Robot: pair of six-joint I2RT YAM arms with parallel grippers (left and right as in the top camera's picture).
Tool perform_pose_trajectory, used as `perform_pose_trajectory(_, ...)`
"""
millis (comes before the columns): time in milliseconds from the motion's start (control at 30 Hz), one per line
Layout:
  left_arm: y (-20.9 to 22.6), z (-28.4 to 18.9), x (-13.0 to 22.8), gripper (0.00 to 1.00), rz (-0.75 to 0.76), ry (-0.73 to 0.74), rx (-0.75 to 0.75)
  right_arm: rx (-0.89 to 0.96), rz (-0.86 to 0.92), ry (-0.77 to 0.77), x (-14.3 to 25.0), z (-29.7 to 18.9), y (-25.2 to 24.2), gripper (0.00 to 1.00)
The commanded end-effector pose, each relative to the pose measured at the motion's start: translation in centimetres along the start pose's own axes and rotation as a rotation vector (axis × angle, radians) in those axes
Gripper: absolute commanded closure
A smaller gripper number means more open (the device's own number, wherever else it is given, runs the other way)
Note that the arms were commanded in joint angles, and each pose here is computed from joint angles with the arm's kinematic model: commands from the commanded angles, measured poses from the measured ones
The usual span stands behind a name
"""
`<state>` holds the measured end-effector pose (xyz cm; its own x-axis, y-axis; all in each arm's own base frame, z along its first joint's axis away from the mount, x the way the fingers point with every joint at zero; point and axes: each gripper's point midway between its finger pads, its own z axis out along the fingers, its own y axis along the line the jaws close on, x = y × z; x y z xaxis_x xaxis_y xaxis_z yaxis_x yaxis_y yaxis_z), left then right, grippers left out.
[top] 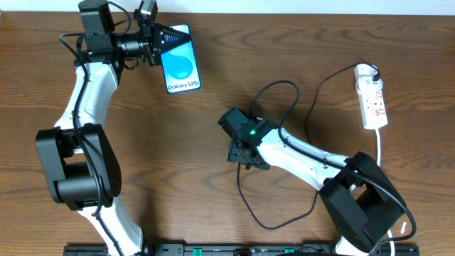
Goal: Plug charger to phone and switch on socket
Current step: 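Lower the right gripper onto the black cable near its USB-C plug, then close the right gripper on the cable plug and lift it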
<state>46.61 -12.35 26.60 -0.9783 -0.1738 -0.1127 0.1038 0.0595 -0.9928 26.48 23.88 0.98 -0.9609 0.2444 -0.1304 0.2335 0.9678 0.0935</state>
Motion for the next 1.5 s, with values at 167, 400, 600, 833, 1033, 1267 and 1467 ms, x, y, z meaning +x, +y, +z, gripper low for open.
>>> perform_pose_trajectory(167, -1.5, -0.3, 0.6, 0.93, 0.052, 0.011, 0.013, 0.084, 0.019, -0.001, 0.1, 2.1, -1.0, 0.32)
perform_pose_trajectory(400, -1.6, -0.3, 0.6, 0.93, 0.052, 0.011, 0.013, 0.092, 0.021, 0.003, 0.1, 2.4, -1.1, 0.33)
perform_pose_trajectory(600, -1.5, -0.3, 0.5, 0.93, 0.052, 0.011, 0.013, 0.093, 0.029, 0.003, 0.1, 2.4, -1.2, 0.59)
perform_pose_trajectory(833, -1.5, -0.3, 0.5, 0.93, 0.052, 0.011, 0.013, 0.093, 0.029, 0.003, 0.1, 2.4, -1.2, 0.87)
perform_pose_trajectory(1033, -1.5, -0.3, 0.5, 0.93, 0.052, 0.011, 0.013, 0.093, 0.029, 0.003, 0.1, 2.4, -1.2, 0.99)
perform_pose_trajectory(1267, -1.5, -0.3, 0.5, 0.93, 0.052, 0.011, 0.013, 0.084, 0.020, -0.002, -0.1, 2.4, -1.0, 0.99)
perform_pose_trajectory(1467, -1.5, -0.3, 0.5, 0.93, 0.052, 0.011, 0.013, -0.045, -0.115, 0.082, 0.3, 1.4, 1.5, 0.99)
